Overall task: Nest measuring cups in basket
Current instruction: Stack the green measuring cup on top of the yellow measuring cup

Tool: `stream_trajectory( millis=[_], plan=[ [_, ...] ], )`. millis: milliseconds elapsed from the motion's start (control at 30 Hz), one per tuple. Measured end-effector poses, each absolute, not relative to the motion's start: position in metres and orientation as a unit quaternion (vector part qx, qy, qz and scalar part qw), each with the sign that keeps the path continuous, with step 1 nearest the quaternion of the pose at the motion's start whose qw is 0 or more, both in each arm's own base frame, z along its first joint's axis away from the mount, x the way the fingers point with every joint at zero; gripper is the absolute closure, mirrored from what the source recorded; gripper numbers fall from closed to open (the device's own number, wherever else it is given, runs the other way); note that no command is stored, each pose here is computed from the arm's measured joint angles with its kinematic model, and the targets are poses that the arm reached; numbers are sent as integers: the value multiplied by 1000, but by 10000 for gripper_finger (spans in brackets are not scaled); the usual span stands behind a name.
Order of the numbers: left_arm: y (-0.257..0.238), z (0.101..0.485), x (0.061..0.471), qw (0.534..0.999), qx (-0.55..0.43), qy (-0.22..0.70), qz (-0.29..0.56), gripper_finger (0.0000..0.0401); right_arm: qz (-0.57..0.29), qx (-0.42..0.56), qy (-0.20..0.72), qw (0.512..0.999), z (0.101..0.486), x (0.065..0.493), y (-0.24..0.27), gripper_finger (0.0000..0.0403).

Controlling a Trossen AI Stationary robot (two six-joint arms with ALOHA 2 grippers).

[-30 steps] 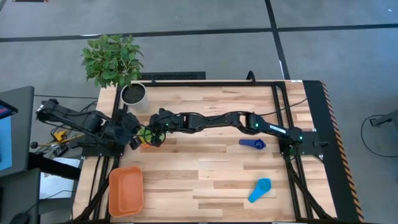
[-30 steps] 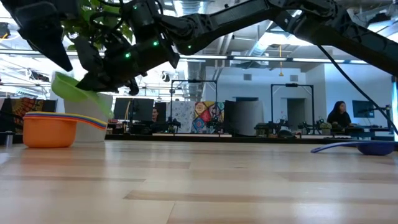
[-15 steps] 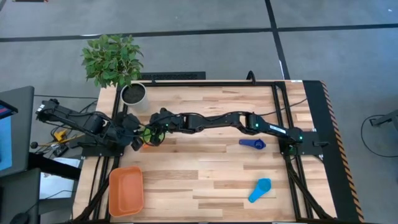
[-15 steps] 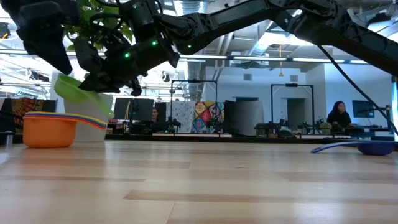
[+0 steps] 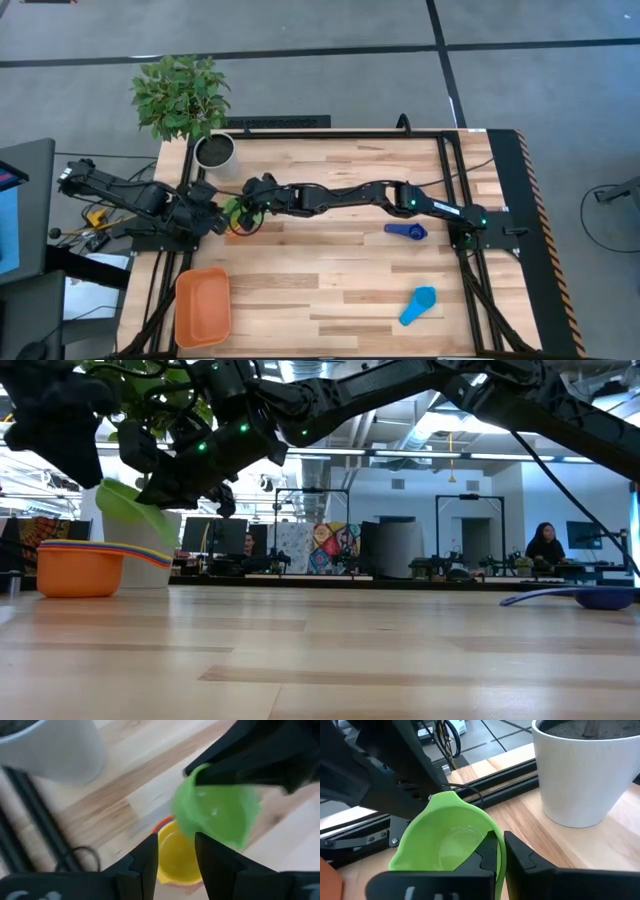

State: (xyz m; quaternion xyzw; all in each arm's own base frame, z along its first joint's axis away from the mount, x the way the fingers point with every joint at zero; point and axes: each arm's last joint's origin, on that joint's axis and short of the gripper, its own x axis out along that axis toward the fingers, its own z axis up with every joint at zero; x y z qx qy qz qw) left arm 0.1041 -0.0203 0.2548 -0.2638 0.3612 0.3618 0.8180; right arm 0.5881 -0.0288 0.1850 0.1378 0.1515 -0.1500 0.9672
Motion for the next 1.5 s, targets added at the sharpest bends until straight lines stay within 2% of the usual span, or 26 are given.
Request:
stream_trajectory(
  millis=[300,800,1000,1233,1500],
  plan=[
    [-24,249,119,817,-237,364,380,285,-159,139,162,964,186,588,-28,372],
    [-24,259,119,822,-265,339,372,285,-174,158,167,958,186,586,-31,371],
    [-25,259,119,821,-273,349,360,285,-176,157,174,956,184,586,-31,372],
    [-30,262,125,833,-281,369,302,285,-188,155,171,955,184,586,-32,371],
    [-26,263,124,843,-249,320,353,285,-184,154,173,955,184,586,-28,374]
  ],
)
